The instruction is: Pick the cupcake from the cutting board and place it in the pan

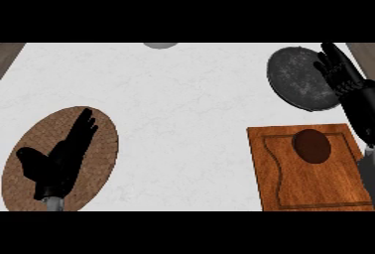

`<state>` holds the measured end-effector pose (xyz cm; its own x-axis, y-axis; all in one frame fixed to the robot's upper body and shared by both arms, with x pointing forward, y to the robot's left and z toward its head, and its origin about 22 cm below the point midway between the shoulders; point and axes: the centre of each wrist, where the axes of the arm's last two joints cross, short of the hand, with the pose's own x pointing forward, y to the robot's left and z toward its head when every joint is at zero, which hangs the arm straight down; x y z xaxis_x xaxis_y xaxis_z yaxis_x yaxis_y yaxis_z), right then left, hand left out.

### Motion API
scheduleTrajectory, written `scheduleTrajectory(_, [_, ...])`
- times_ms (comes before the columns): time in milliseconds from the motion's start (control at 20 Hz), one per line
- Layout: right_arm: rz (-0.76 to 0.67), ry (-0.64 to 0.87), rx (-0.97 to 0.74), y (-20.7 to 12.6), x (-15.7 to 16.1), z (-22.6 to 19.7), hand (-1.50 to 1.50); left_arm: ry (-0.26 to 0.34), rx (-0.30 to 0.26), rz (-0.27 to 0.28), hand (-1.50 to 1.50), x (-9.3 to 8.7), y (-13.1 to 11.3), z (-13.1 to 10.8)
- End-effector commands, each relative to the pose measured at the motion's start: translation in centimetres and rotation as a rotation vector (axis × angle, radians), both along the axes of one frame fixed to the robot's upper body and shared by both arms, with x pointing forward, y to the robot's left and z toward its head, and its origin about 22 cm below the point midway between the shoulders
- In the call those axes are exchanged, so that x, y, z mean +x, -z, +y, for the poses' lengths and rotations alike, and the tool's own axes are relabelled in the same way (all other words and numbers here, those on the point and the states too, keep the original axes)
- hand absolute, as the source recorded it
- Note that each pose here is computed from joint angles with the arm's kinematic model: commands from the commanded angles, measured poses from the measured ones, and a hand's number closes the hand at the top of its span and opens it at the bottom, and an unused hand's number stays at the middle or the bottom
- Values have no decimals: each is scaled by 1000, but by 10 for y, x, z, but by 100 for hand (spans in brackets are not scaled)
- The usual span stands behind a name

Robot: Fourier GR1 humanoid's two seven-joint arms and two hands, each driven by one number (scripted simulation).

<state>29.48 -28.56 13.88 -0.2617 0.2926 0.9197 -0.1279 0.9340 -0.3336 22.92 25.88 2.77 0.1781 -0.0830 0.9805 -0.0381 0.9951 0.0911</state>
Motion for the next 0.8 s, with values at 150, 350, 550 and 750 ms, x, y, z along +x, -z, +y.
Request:
scheduleTrajectory(150, [26,-370,-39,27,2,-27,150,-40,83,-183,0,28,-26,14])
scheduleTrajectory(350, [-129,-333,-276,28,-15,-73,150,-63,74,-224,0,41,-28,19])
scheduleTrajectory(550, [-426,-173,-303,22,-36,-118,-150,-93,78,-208,0,40,-21,18])
scheduleTrajectory(750, [-519,-154,-434,12,-67,-166,-150,-81,78,-234,0,54,-31,24])
